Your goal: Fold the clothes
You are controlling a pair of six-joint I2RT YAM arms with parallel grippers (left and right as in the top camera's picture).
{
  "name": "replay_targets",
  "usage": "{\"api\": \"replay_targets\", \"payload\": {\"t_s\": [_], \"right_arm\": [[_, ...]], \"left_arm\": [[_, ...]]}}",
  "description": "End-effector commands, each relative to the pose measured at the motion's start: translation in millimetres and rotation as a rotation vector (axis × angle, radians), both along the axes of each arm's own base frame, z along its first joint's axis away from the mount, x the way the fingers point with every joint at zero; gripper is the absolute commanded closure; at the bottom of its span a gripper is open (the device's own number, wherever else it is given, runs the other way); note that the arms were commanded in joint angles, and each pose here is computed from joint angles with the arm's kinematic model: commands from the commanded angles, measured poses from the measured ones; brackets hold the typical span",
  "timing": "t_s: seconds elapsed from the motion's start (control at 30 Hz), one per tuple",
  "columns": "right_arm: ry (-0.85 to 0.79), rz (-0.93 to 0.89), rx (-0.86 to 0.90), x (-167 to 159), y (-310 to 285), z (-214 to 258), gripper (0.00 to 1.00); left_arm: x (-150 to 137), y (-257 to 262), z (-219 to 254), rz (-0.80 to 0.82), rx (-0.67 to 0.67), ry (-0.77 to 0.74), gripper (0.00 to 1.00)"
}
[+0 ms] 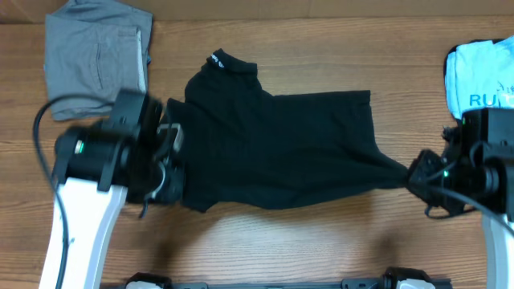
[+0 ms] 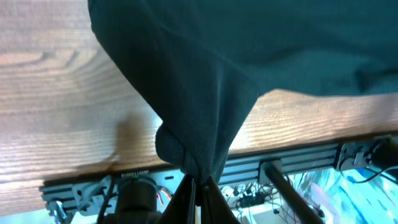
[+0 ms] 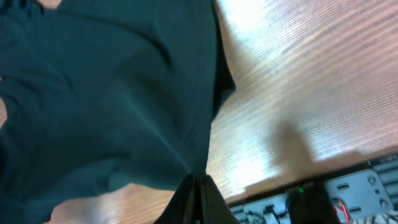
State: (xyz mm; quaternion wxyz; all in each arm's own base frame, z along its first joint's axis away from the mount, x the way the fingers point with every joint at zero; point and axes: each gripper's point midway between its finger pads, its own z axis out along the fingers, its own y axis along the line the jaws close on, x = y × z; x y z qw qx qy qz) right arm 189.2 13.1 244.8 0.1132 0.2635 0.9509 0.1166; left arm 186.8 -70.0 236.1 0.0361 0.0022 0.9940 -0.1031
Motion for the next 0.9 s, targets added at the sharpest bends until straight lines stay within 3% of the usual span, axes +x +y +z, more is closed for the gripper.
{"api": "replay_targets", "payload": {"t_s": [0.0, 0.37, 0.67, 0.87], "right_arm": [[0.005, -0.009, -0.011, -16, -1, 3, 0.96], [0.051, -0.169, 0.033, -61, 3, -33, 0.96], [0.141, -0.24, 0.046, -79, 5, -66, 0.96], [0.116, -0.264, 0.053, -69, 3, -72, 0.96]], "left_arm": [[-29, 0, -1, 0.02, -0.034, -0.025, 0.96], [-71, 10, -38, 0.061, -0.011, 0.072, 0.96], [-63, 8, -42, 0.114, -0.019, 0.06, 0.96], [-48, 5, -41, 0.147, -0.037, 0.009, 0.96]]}}
